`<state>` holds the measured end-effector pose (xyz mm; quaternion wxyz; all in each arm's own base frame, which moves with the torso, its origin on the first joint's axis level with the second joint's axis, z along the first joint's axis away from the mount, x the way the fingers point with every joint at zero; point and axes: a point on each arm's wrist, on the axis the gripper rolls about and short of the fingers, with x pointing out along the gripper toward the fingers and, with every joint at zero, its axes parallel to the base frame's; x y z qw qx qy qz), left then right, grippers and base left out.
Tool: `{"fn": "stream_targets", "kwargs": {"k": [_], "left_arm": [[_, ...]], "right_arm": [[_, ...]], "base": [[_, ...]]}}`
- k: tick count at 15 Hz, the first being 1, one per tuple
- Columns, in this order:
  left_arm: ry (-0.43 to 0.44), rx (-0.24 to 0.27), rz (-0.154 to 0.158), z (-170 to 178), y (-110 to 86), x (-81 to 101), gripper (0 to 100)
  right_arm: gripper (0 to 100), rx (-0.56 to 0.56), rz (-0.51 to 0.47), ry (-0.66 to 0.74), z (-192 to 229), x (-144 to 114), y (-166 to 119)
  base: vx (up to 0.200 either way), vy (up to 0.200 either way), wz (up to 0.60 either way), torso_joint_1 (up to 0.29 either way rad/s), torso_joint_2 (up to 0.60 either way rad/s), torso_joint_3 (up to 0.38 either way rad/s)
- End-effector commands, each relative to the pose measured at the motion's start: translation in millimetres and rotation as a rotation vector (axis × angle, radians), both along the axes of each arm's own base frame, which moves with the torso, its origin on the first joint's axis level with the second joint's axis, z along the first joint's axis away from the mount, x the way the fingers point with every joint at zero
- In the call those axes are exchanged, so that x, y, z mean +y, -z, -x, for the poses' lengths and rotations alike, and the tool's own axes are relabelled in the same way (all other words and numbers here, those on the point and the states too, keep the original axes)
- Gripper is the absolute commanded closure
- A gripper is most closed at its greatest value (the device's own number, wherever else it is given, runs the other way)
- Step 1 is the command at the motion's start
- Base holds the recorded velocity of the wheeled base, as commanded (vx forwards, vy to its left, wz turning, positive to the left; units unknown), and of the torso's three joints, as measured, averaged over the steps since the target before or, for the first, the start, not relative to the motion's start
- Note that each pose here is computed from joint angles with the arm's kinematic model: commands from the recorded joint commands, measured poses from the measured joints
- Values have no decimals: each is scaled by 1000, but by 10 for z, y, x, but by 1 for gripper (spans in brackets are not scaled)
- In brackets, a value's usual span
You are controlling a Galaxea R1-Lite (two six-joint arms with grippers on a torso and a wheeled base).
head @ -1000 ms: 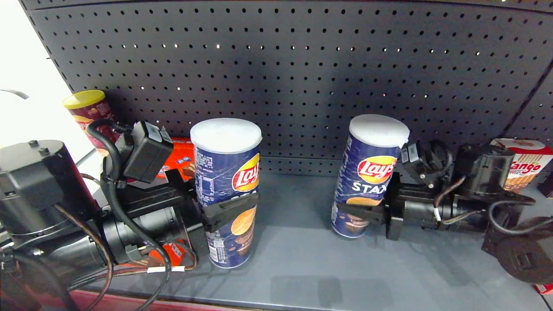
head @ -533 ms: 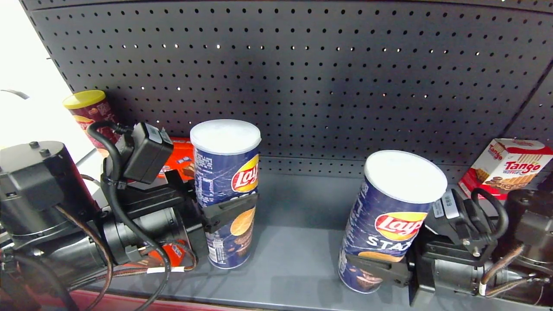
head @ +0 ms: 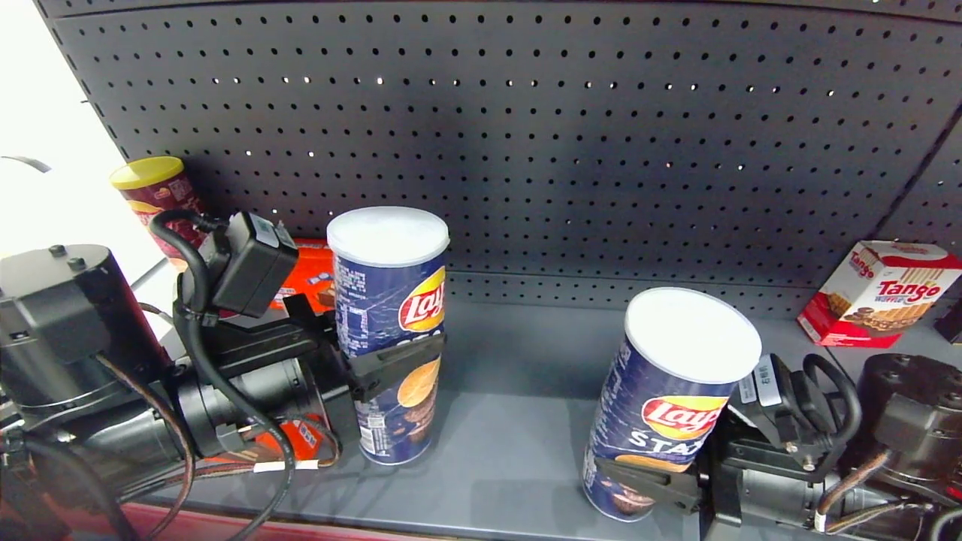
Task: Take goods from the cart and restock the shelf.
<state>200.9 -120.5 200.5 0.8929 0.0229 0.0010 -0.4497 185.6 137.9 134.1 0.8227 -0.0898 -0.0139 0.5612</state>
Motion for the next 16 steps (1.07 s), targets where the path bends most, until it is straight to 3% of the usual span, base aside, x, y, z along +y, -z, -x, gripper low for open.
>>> {"fn": "stream_targets", "kwargs": {"k": [1, 8, 9, 16], "left_arm": [[0, 1, -1, 3, 4, 2, 100], [0, 6, -4, 0, 19, 1, 100], [0, 6, -4, 0, 19, 1, 100], [2, 6, -4, 30, 65, 13, 100]], "right_arm": [[100, 25, 17, 0, -79, 51, 90], [100, 21, 17, 20, -159, 99, 97], [0, 20, 17, 26, -165, 106, 95], [0, -21, -10, 61, -39, -63, -39]], "base": [[0, 0, 0, 0, 0, 0], [0, 0, 0, 0, 0, 0], [0, 0, 0, 0, 0, 0], [0, 0, 0, 0, 0, 0]]}}
